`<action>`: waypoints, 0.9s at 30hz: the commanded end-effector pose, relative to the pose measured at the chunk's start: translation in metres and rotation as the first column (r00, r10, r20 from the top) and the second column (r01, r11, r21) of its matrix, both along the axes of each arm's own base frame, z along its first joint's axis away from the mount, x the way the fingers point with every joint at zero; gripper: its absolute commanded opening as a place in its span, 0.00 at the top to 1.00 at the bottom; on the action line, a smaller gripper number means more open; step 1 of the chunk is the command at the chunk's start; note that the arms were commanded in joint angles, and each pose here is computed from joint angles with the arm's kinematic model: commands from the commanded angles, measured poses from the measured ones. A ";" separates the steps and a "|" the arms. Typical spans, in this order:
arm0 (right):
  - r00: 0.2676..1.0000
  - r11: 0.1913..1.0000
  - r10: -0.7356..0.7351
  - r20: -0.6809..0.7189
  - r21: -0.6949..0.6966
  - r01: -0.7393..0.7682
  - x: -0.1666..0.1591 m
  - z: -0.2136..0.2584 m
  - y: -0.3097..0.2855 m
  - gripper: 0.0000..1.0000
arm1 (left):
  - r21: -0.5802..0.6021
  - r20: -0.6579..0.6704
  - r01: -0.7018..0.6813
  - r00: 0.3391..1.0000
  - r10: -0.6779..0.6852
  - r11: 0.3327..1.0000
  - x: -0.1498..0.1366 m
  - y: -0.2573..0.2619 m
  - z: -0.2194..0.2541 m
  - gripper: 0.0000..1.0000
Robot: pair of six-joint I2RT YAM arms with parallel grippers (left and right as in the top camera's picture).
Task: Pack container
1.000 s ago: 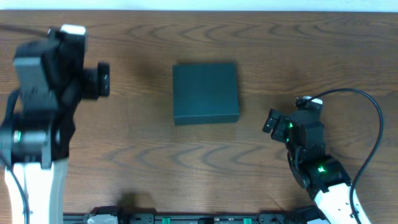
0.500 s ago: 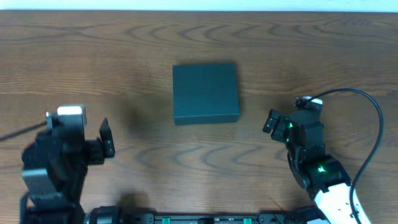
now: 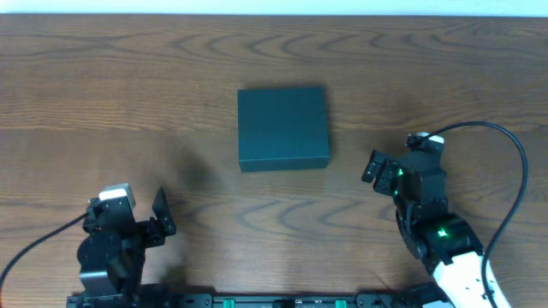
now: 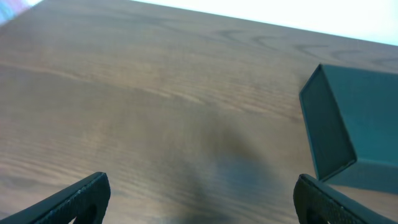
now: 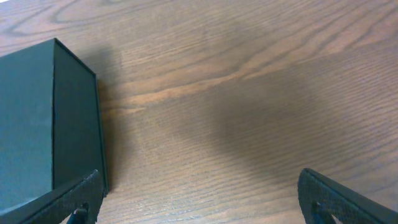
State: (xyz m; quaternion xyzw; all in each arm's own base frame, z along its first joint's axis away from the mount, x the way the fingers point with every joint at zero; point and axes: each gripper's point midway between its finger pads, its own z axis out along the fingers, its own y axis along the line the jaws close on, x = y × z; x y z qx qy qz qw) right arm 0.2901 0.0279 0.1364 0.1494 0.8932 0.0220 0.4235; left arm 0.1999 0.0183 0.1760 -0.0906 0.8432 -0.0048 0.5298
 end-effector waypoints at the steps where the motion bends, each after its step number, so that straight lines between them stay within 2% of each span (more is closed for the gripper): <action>1: 1.000 1.000 -0.009 0.011 -0.008 0.009 0.001 0.004 -0.002 0.01 | -0.044 0.023 -0.032 0.999 0.033 0.999 0.000 0.002 -0.011 0.05; 12: 1.000 1.000 -0.009 0.011 -0.008 0.009 0.001 0.004 -0.002 0.01 | -0.055 0.031 -0.064 0.997 0.065 0.996 -0.001 0.006 -0.040 0.05; 27: 1.000 1.000 -0.009 0.011 -0.008 0.009 0.001 0.004 -0.002 0.01 | -0.054 -0.029 -0.072 0.997 0.070 0.996 0.006 0.007 -0.083 0.05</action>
